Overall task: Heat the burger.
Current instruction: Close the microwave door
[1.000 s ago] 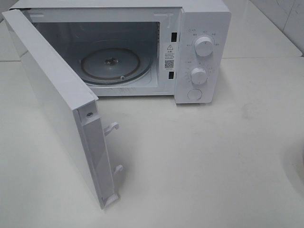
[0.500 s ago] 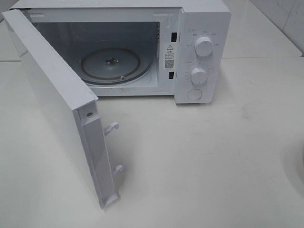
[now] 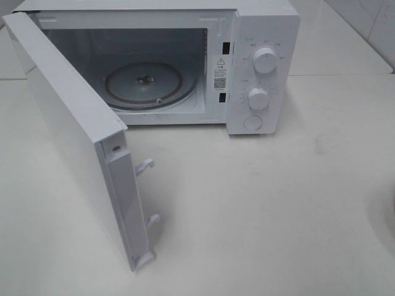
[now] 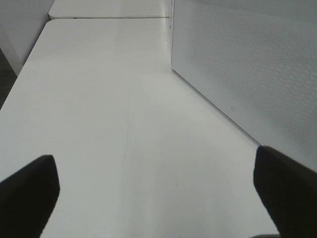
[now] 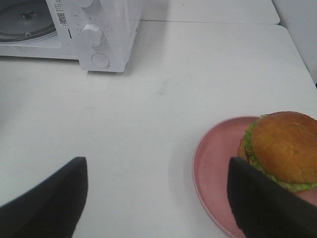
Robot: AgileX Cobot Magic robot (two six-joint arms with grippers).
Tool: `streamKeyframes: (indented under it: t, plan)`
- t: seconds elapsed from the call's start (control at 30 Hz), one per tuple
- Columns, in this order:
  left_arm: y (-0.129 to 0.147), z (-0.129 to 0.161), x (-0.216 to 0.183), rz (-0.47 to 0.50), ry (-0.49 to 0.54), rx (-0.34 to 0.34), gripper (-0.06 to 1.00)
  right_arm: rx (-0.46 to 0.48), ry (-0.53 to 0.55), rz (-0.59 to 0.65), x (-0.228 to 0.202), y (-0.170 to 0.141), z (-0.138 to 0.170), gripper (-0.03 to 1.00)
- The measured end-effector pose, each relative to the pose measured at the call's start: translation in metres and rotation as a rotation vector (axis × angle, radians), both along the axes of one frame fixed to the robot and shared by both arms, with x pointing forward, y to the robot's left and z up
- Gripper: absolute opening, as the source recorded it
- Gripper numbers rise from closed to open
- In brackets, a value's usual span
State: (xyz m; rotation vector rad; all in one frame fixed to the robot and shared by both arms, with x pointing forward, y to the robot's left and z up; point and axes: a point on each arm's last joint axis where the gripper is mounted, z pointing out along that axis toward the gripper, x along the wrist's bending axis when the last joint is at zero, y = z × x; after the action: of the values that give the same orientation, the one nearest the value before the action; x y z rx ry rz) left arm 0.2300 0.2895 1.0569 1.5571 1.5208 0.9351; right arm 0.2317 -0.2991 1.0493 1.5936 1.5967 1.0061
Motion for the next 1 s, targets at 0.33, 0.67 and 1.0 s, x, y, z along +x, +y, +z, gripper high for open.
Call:
streamKeyframes:
  t: [0.33,0.67,1.0]
  plan:
    - [0.0000,0.0000,0.0000,0.000,0.000,0.000,0.99,0.000,0.000,0.000,0.0000,0.0000,0.0000,0.75]
    - [0.0000,0.0000,0.0000,0.000,0.000,0.000,0.99,0.000,0.000,0.000,0.0000,0.0000,0.0000,0.75]
    - [-0.0009,0.0001,0.0000,-0.006,-0.001,-0.009,0.99,0.000,0.000,0.000,0.0000,0.0000,0.0000,0.75]
